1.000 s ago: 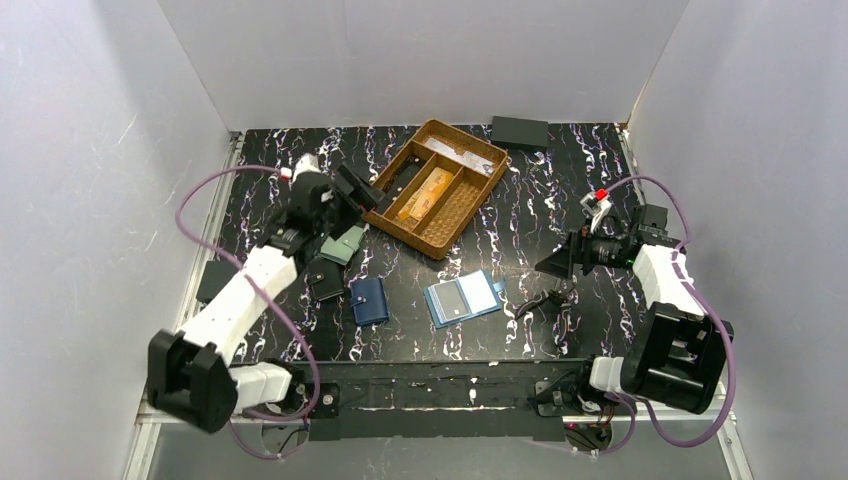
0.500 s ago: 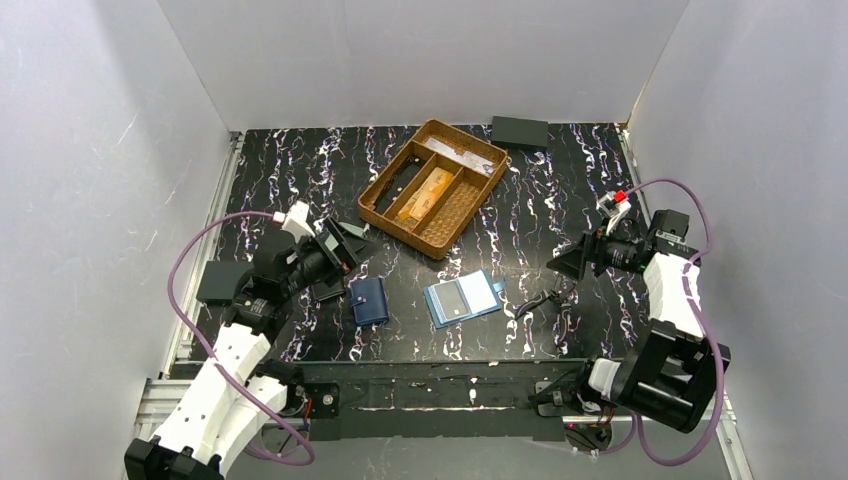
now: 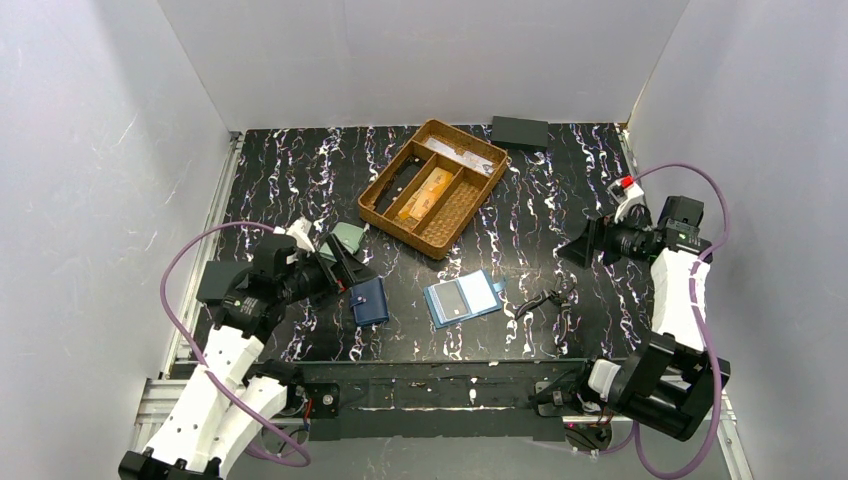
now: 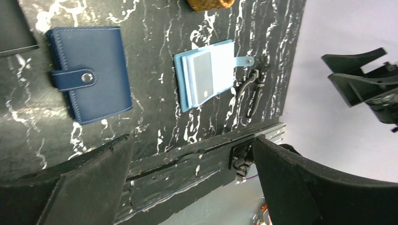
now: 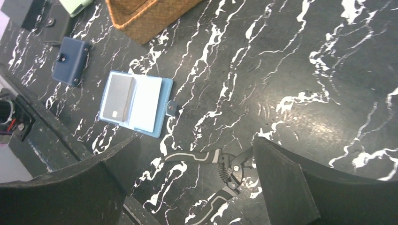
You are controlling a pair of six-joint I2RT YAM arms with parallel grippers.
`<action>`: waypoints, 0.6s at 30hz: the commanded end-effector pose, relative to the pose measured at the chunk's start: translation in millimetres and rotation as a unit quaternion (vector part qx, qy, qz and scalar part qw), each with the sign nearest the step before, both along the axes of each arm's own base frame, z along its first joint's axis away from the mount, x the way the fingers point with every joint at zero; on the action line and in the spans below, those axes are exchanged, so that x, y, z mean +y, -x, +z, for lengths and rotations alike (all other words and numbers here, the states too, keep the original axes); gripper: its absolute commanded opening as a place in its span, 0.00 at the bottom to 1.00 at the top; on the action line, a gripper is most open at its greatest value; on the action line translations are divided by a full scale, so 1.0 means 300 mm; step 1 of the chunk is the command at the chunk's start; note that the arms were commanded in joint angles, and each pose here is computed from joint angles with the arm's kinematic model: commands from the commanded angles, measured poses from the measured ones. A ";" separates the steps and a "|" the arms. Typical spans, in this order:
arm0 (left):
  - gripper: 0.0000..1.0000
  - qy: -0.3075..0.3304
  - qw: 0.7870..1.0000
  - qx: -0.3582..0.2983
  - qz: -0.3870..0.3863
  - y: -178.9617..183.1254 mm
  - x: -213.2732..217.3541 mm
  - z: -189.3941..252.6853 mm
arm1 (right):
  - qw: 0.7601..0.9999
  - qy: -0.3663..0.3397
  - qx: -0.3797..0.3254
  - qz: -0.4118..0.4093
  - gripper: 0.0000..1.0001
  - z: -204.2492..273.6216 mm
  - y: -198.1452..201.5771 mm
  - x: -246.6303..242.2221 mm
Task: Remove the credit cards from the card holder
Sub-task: Reset both arms
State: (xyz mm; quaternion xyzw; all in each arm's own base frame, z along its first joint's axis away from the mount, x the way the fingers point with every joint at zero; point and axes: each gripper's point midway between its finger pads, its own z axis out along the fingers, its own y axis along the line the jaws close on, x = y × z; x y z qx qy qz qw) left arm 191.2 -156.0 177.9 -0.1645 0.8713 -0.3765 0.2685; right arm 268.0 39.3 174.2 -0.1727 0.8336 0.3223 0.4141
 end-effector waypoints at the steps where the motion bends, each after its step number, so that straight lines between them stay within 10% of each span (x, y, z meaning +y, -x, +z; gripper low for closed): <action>1: 0.98 -0.073 0.996 0.043 0.006 0.068 0.077 -0.020 | 0.998 0.027 0.001 -0.052 0.98 0.085 -0.028 -0.052; 18: 0.98 -0.123 0.985 -0.117 0.031 0.070 0.173 0.293 | 0.994 -0.016 -0.082 -0.064 0.98 0.428 -0.052 -0.013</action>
